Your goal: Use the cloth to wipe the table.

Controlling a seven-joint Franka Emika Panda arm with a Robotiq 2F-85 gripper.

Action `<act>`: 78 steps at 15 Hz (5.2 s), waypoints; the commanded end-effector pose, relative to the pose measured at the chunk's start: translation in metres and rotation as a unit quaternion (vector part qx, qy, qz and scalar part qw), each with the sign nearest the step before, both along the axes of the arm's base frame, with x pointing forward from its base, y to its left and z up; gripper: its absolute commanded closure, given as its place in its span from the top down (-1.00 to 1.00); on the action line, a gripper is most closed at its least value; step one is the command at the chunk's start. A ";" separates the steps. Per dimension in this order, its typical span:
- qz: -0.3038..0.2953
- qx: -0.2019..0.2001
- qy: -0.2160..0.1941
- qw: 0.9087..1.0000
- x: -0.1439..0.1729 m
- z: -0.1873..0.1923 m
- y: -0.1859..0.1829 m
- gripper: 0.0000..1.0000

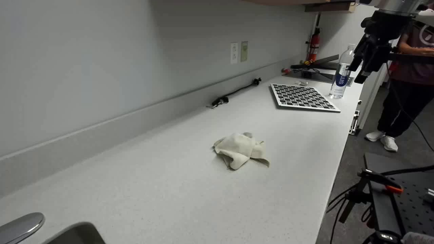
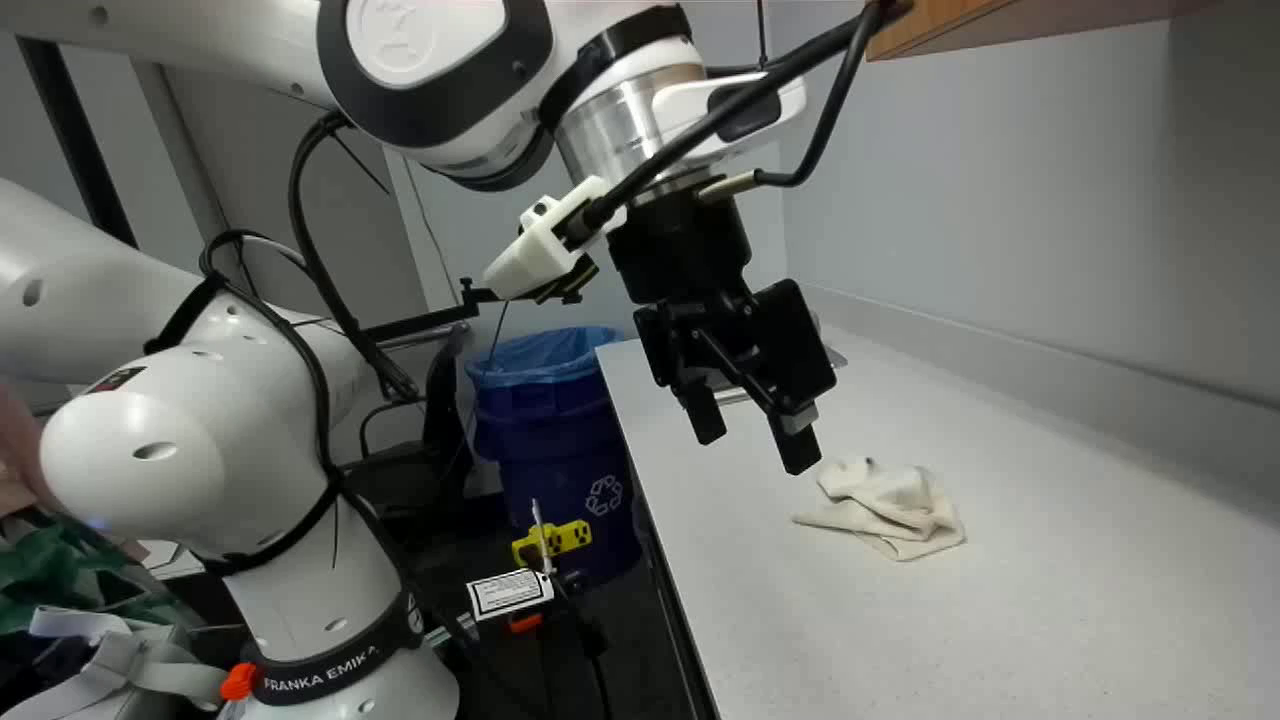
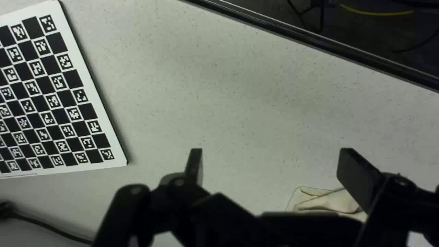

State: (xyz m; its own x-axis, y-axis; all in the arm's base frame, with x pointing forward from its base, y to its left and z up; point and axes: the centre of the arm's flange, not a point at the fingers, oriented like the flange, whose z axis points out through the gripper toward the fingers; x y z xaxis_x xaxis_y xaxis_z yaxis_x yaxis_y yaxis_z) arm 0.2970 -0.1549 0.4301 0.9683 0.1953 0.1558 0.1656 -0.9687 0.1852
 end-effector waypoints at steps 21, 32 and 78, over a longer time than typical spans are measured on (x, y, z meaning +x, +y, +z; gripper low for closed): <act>0.000 0.000 0.001 1.000 0.000 0.000 0.000 1.00; -0.003 0.013 -0.003 1.000 0.001 0.000 0.001 1.00; 0.113 0.057 0.033 0.991 0.158 -0.058 0.157 1.00</act>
